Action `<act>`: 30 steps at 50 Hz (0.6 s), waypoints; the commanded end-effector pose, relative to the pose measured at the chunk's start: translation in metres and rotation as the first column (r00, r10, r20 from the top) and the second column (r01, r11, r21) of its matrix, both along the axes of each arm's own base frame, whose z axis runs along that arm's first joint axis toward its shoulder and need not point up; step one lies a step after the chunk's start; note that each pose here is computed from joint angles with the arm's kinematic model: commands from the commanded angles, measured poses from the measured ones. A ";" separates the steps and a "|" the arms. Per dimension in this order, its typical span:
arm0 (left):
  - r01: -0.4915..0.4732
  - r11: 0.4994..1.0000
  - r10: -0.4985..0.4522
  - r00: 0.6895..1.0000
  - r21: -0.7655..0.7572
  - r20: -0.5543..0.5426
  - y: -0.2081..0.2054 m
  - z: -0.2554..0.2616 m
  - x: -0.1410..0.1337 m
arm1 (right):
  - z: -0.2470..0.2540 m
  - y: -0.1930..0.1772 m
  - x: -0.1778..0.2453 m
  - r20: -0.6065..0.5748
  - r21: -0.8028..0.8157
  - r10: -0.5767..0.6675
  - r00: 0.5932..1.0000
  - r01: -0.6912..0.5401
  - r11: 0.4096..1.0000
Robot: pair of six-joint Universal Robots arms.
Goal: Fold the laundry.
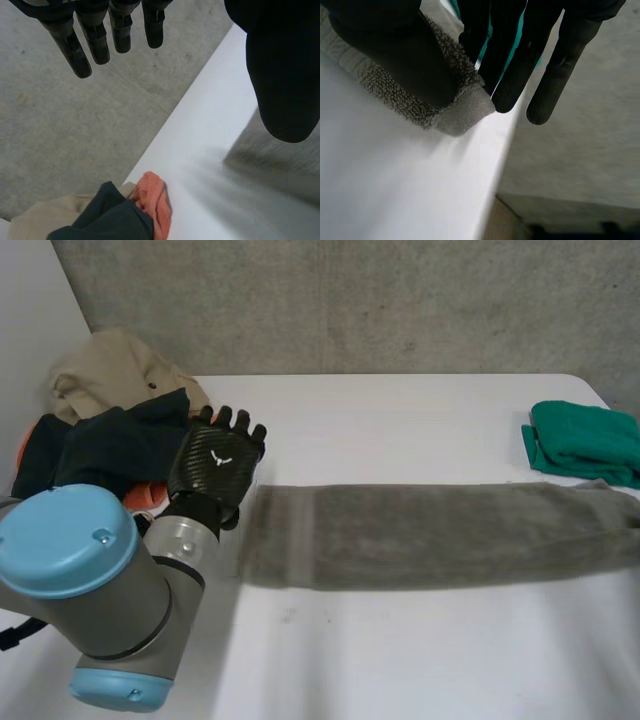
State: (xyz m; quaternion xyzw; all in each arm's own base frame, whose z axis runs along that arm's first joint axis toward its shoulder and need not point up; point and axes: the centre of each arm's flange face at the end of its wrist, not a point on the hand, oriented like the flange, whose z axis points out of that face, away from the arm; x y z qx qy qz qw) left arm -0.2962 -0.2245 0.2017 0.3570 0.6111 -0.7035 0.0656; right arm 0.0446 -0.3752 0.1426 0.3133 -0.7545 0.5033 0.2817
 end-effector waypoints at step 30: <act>-0.004 0.999 0.007 0.998 0.043 -0.060 0.012 0.007 0.011 | 0.000 0.192 0.348 0.092 -0.154 0.936 0.341 -0.924 0.351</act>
